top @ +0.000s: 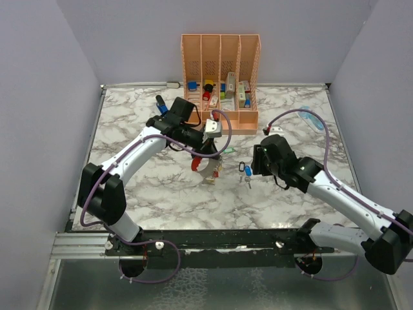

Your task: Put the keys on the keyring

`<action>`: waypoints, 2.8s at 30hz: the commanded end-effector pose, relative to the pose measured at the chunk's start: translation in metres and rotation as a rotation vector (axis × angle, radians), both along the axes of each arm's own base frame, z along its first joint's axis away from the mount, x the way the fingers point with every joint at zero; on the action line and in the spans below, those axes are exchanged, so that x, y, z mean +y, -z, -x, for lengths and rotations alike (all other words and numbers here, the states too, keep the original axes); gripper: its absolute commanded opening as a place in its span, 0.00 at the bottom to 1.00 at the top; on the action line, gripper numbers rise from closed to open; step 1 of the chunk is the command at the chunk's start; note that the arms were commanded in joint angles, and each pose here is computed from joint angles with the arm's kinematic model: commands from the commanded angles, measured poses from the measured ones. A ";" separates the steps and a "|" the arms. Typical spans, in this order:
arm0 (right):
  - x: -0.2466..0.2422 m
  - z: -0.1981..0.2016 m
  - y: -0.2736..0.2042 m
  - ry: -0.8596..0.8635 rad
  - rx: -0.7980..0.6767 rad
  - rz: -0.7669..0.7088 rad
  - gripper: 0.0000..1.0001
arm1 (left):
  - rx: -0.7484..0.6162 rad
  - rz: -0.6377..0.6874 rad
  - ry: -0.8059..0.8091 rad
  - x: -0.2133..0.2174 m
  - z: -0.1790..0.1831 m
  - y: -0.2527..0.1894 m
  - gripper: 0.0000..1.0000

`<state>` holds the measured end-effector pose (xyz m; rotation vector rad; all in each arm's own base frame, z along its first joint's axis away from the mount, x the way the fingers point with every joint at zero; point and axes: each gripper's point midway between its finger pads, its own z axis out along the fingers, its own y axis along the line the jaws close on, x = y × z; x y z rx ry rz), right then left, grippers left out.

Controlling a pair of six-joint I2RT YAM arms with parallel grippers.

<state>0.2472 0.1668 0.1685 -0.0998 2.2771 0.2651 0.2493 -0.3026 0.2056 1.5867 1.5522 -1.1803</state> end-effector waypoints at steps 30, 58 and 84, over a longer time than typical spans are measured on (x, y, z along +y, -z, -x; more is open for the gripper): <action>-0.062 -0.061 0.123 0.088 0.334 0.344 0.40 | -0.313 -0.092 0.000 0.022 -0.022 0.014 0.00; 0.033 -0.147 0.090 -0.355 0.098 0.130 0.31 | -0.329 -0.114 -0.031 0.024 -0.031 0.009 0.00; 0.075 -0.149 0.140 -0.505 0.142 0.067 0.17 | -0.304 -0.126 -0.034 0.022 -0.036 0.014 0.00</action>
